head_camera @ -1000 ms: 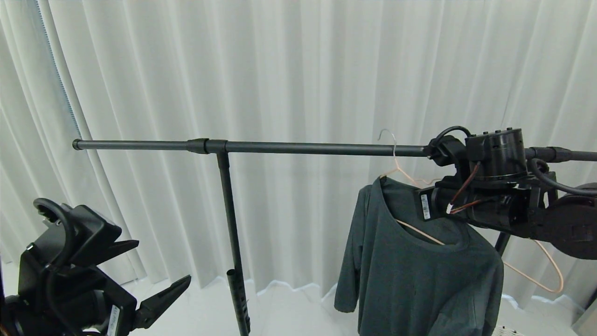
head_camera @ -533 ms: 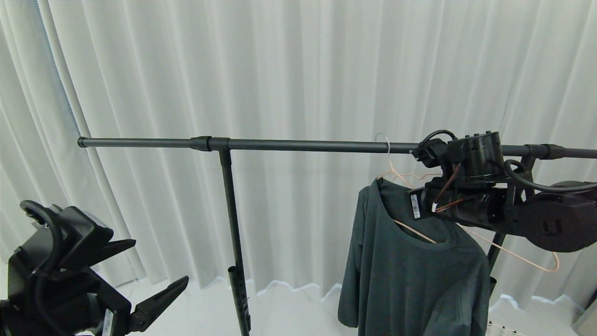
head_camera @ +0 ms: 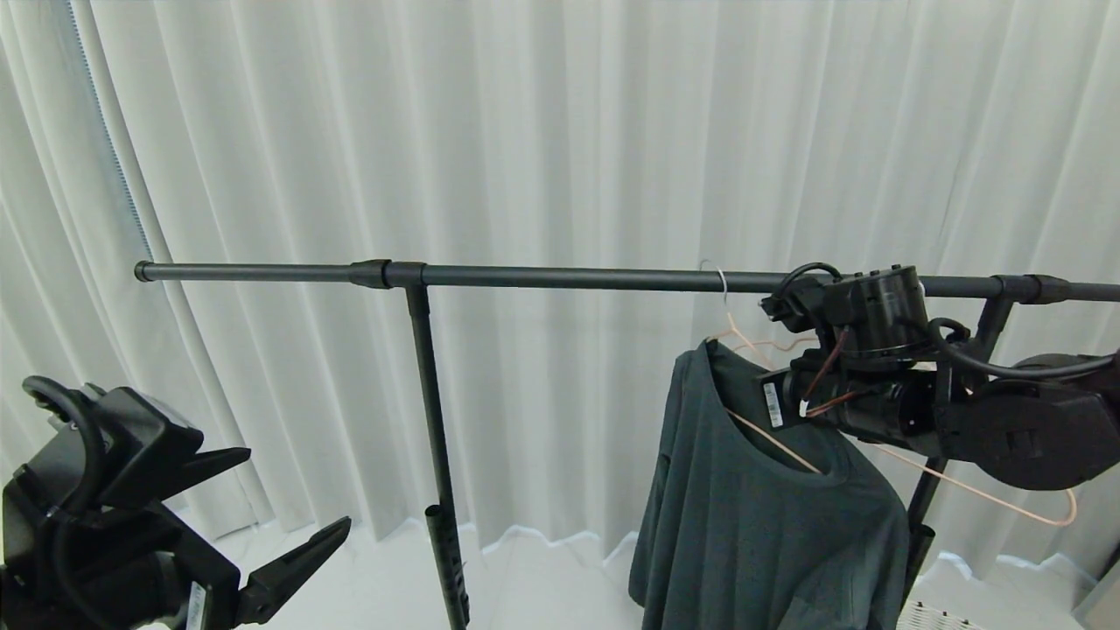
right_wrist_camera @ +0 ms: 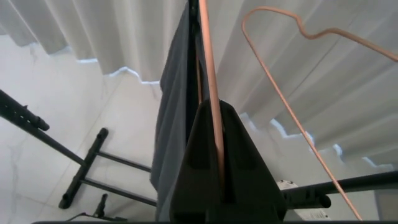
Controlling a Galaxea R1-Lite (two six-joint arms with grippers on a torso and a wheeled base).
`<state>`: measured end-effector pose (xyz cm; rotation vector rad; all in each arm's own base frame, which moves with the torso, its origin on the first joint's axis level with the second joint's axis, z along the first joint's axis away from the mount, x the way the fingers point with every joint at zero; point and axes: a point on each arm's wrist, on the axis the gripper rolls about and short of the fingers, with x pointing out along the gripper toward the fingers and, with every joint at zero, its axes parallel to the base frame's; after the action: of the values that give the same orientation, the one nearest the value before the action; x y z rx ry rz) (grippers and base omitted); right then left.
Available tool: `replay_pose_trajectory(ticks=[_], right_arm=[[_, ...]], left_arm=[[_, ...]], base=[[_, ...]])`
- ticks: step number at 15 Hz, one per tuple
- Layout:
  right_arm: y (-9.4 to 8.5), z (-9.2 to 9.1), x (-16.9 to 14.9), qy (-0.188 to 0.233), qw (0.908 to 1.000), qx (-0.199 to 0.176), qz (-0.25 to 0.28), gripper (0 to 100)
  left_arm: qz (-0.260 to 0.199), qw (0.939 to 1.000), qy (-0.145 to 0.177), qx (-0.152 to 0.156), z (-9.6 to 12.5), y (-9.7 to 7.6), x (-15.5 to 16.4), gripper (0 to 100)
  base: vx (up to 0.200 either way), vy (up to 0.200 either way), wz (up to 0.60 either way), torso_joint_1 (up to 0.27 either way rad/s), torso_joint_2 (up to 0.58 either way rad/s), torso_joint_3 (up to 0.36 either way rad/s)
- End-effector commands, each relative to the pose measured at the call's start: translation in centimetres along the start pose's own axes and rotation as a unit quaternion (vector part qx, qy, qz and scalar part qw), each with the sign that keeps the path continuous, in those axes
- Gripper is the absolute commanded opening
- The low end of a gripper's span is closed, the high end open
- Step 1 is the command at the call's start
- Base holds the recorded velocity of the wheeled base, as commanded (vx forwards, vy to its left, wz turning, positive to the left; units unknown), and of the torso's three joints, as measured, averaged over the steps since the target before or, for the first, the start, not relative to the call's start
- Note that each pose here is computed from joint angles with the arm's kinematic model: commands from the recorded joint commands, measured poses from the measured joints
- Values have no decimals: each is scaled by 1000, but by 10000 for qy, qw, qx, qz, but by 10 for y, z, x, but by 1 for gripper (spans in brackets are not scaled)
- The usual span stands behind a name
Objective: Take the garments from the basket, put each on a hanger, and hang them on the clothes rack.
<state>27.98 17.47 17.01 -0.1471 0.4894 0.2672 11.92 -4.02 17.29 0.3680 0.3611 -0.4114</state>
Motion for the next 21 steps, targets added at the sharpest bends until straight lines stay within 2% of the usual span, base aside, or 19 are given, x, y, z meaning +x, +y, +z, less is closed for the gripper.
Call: replay_pose_trajectory(ticks=[1, 3, 6, 12, 18, 19, 21], right_arm=[[0, -1, 0, 15, 10000, -8, 0, 0], [3, 0, 2, -5, 10000, -18, -10, 0], [20, 2, 8, -293, 9996, -49, -7, 0], [22, -1, 12, -237, 9996, -95, -84, 0], [24, -4, 20, -204, 9995, -85, -210, 0], [24, -3, 20, -211, 9995, -83, -209, 100], [24, -2, 19, -268, 9994, -62, -204, 100]], left_arm=[[-28, 10000, -29, 18, 1, -1, -1, 100], [-79, 9999, -52, 43, 1, -2, -1, 100], [-103, 9999, -92, 51, 2, -3, -2, 100], [-29, 9995, -326, 49, 3, -3, -13, 100], [-17, 9993, -362, 34, 3, -3, -14, 100], [-20, 9994, -355, 34, 3, -3, -14, 100], [-22, 9994, -348, 34, 3, -3, -14, 100]], base=[[0, 0, 0, 0, 0, 0], [0, 0, 0, 0, 0, 0], [0, 0, 0, 0, 0, 0], [0, 0, 0, 0, 0, 0], [0, 0, 0, 0, 0, 0], [0, 0, 0, 0, 0, 0], [0, 0, 0, 0, 0, 0]])
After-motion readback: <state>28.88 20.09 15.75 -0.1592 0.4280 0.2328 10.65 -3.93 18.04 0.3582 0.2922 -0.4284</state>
